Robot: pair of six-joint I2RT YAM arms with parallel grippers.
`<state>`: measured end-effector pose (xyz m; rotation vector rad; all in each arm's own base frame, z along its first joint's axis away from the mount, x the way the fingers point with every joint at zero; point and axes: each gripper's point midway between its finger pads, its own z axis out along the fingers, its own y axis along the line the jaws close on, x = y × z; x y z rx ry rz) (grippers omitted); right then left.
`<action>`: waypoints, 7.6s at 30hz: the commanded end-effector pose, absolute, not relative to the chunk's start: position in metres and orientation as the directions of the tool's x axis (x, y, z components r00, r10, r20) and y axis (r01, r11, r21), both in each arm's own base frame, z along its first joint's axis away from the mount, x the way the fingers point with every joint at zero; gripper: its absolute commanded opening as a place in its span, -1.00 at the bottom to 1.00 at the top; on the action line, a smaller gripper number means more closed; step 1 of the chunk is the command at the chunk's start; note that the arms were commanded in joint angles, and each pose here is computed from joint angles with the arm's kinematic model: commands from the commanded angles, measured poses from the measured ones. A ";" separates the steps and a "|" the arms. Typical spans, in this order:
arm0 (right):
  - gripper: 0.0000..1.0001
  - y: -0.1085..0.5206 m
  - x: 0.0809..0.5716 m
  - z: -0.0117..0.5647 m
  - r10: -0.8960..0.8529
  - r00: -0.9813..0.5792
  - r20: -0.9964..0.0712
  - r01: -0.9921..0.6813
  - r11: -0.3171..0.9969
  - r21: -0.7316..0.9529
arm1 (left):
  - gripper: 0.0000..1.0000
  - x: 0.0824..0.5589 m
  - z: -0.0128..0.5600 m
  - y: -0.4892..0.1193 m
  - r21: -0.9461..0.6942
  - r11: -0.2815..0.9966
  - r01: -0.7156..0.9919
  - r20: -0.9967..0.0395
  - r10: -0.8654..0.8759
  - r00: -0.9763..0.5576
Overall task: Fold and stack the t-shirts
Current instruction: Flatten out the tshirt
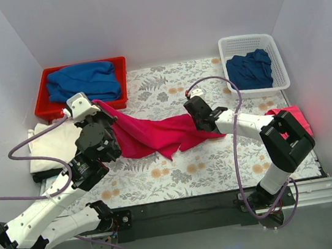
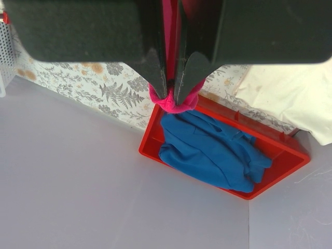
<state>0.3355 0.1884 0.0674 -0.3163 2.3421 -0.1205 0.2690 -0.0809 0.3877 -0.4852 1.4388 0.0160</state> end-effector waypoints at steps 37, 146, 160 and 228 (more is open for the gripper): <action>-0.97 0.153 0.317 0.267 -0.032 -0.355 -0.934 -0.085 0.996 -0.002 | -1.00 0.262 0.412 -0.065 -0.334 0.884 -0.327 -0.939 -0.284 0.192; -0.97 0.089 0.285 0.165 0.106 -0.377 -0.920 0.176 0.983 0.041 | -0.31 0.236 0.056 -0.041 -0.265 0.705 -0.658 -0.608 -0.652 -0.454; -0.97 0.086 0.282 0.163 0.109 -0.374 -0.921 0.183 0.982 0.042 | -0.29 0.222 0.036 -0.056 -0.256 0.709 -0.657 -0.526 -0.673 -0.521; -0.97 0.006 0.232 0.607 0.048 0.390 -0.919 0.197 0.971 0.135 | -1.00 0.319 0.602 -0.042 -0.500 0.846 -0.184 -0.845 -0.431 0.316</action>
